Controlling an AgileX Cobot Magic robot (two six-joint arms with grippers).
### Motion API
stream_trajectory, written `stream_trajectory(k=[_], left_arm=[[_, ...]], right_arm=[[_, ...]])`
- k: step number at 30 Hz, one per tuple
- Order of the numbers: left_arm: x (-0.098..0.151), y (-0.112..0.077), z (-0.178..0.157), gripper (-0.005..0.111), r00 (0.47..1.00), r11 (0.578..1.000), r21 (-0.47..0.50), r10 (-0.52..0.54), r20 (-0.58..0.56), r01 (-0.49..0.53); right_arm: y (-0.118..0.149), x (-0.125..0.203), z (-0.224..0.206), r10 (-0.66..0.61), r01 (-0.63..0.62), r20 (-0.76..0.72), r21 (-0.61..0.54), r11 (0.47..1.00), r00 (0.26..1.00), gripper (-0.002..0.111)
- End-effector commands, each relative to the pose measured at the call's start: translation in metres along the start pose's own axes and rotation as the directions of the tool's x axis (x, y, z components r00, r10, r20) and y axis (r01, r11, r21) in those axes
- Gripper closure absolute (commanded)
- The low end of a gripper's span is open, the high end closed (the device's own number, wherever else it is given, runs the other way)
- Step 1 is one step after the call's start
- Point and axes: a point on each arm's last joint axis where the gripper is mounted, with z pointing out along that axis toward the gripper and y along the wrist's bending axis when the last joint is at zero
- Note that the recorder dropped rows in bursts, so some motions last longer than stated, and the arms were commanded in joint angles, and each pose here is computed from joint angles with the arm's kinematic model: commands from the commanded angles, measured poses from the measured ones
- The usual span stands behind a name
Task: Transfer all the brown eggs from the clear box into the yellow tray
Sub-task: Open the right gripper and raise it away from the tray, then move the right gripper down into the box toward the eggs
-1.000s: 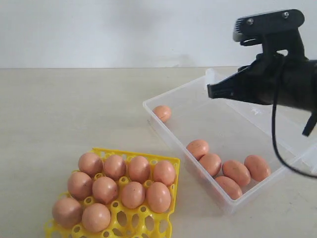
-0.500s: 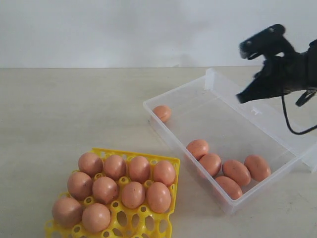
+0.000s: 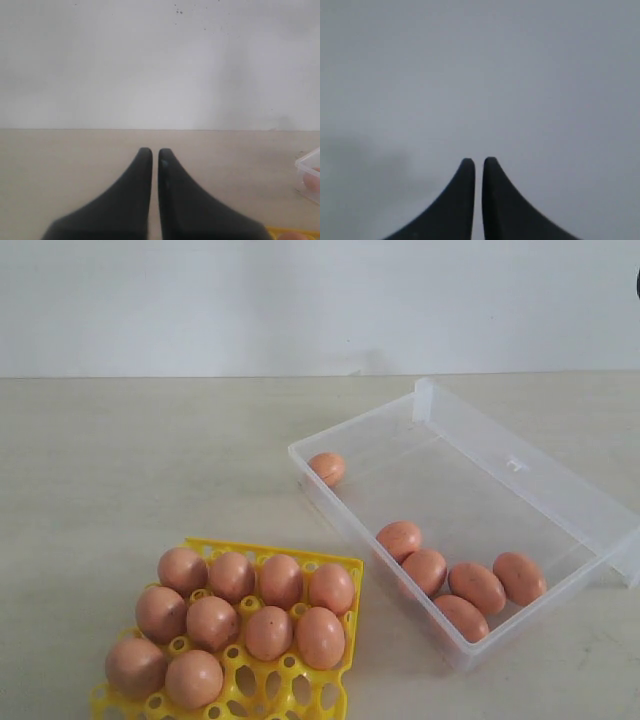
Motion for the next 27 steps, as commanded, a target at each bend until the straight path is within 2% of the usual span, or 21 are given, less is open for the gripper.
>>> stream_trajectory(k=[1, 2, 3, 4, 5, 6, 7, 9, 11, 13, 17, 18, 20, 23, 25, 26, 27], left_arm=[[-0.002, 0.0, 0.0, 0.103, 1.0, 1.0, -0.002, -0.01, 0.012, 0.01], [-0.002, 0.0, 0.0, 0.103, 1.0, 1.0, -0.002, -0.01, 0.012, 0.01], [-0.002, 0.0, 0.0, 0.103, 1.0, 1.0, -0.002, -0.01, 0.012, 0.01], [-0.002, 0.0, 0.0, 0.103, 1.0, 1.0, -0.002, -0.01, 0.012, 0.01], [-0.002, 0.0, 0.0, 0.103, 1.0, 1.0, -0.002, -0.01, 0.013, 0.01], [-0.002, 0.0, 0.0, 0.103, 1.0, 1.0, -0.002, -0.01, 0.012, 0.01], [-0.002, 0.0, 0.0, 0.103, 1.0, 1.0, -0.002, -0.01, 0.012, 0.01], [-0.002, 0.0, 0.0, 0.103, 1.0, 1.0, -0.002, -0.01, 0.012, 0.01], [-0.002, 0.0, 0.0, 0.103, 1.0, 1.0, -0.002, -0.01, 0.012, 0.01], [-0.002, 0.0, 0.0, 0.103, 1.0, 1.0, -0.002, -0.01, 0.012, 0.01], [-0.002, 0.0, 0.0, 0.103, 1.0, 1.0, -0.002, -0.01, 0.012, 0.01], [-0.002, 0.0, 0.0, 0.103, 1.0, 1.0, -0.002, -0.01, 0.012, 0.01], [-0.002, 0.0, 0.0, 0.103, 1.0, 1.0, -0.002, -0.01, 0.012, 0.01], [-0.002, 0.0, 0.0, 0.103, 1.0, 1.0, -0.002, -0.01, 0.012, 0.01], [-0.002, 0.0, 0.0, 0.103, 1.0, 1.0, -0.002, -0.01, 0.012, 0.01], [-0.002, 0.0, 0.0, 0.103, 1.0, 1.0, -0.002, -0.01, 0.012, 0.01], [-0.002, 0.0, 0.0, 0.103, 1.0, 1.0, -0.002, -0.01, 0.012, 0.01]], right_arm=[[0.059, 0.002, -0.028, -0.415, 0.23, -0.155, -0.638, 0.735, 0.896, 0.108], [0.064, 0.01, -0.038, -0.515, 0.232, -0.187, -0.73, 0.643, 0.837, 0.108], [0.065, 0.02, -0.048, -0.575, 0.178, -0.248, -0.793, 0.583, 0.779, 0.108], [0.065, 0.028, -0.053, -0.519, 0.062, -0.335, -0.793, 0.606, 0.787, 0.108], [0.064, 0.035, -0.058, -0.501, 0.004, -0.379, -0.794, 0.608, 0.778, 0.108], [0.061, 0.044, -0.063, -0.515, -0.013, -0.382, -0.813, 0.582, 0.768, 0.108], [0.058, 0.054, -0.066, -0.519, -0.034, -0.407, -0.81, 0.585, 0.752, 0.108], [0.053, 0.076, -0.073, -0.45, -0.163, -0.553, -0.739, 0.654, 0.702, 0.108], [0.047, 0.1, -0.081, -0.362, -0.294, -0.699, -0.631, 0.717, 0.617, 0.108], [0.035, 0.131, -0.094, -0.301, -0.348, -0.805, -0.514, 0.784, 0.512, 0.108], [0.002, 0.178, -0.123, -0.223, -0.218, -0.907, -0.313, 0.924, 0.357, 0.108], [-0.008, 0.185, -0.129, -0.204, -0.143, -0.919, -0.264, 0.954, 0.338, 0.108], [-0.02, 0.188, -0.136, -0.218, -0.027, -0.918, -0.24, 0.97, 0.33, 0.108], [-0.029, 0.179, -0.131, -0.26, 0.114, -0.893, -0.234, 0.966, 0.367, 0.108], [-0.026, 0.165, -0.124, -0.241, 0.112, -0.875, -0.214, 0.97, 0.419, 0.108], [-0.02, 0.159, -0.122, -0.231, 0.074, -0.868, -0.221, 0.972, 0.439, 0.108], [-0.01, 0.152, -0.12, -0.224, -0.015, -0.863, -0.258, 0.966, 0.453, 0.105]])
